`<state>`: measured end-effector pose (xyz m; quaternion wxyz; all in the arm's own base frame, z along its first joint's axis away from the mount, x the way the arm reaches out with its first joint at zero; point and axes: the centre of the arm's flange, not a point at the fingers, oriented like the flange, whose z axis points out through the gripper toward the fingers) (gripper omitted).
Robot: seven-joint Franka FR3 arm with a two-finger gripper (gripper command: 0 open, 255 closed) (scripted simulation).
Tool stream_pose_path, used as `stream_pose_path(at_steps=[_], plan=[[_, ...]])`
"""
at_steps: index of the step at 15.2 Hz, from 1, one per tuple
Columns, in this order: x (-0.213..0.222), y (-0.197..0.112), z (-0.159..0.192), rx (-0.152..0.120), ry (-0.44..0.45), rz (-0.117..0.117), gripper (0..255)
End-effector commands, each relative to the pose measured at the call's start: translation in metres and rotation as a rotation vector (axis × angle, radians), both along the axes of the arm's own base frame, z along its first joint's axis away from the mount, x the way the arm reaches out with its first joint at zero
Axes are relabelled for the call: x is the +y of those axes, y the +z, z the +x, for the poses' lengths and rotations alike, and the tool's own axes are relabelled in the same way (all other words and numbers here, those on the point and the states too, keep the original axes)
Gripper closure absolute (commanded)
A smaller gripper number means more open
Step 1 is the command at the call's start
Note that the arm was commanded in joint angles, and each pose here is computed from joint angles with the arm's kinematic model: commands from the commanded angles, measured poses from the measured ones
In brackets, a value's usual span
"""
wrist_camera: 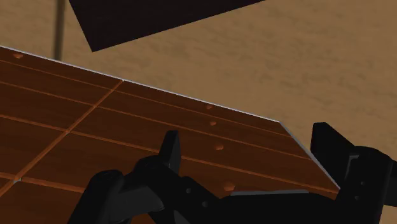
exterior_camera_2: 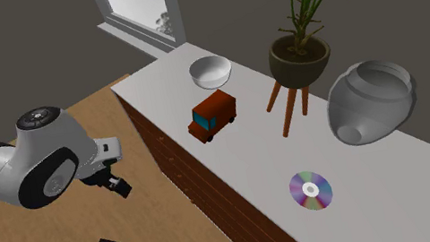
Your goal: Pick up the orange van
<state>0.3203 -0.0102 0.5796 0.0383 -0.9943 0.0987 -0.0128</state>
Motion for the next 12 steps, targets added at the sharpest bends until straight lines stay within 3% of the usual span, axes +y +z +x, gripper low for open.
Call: stream_pose_path(at_steps=[1, 12], plan=[[0.000, 0.000, 0.000, 0.000, 0.000, 0.000, 0], [-0.020, -0.042, 0.060, -0.272, 0.110, -0.546, 0]])
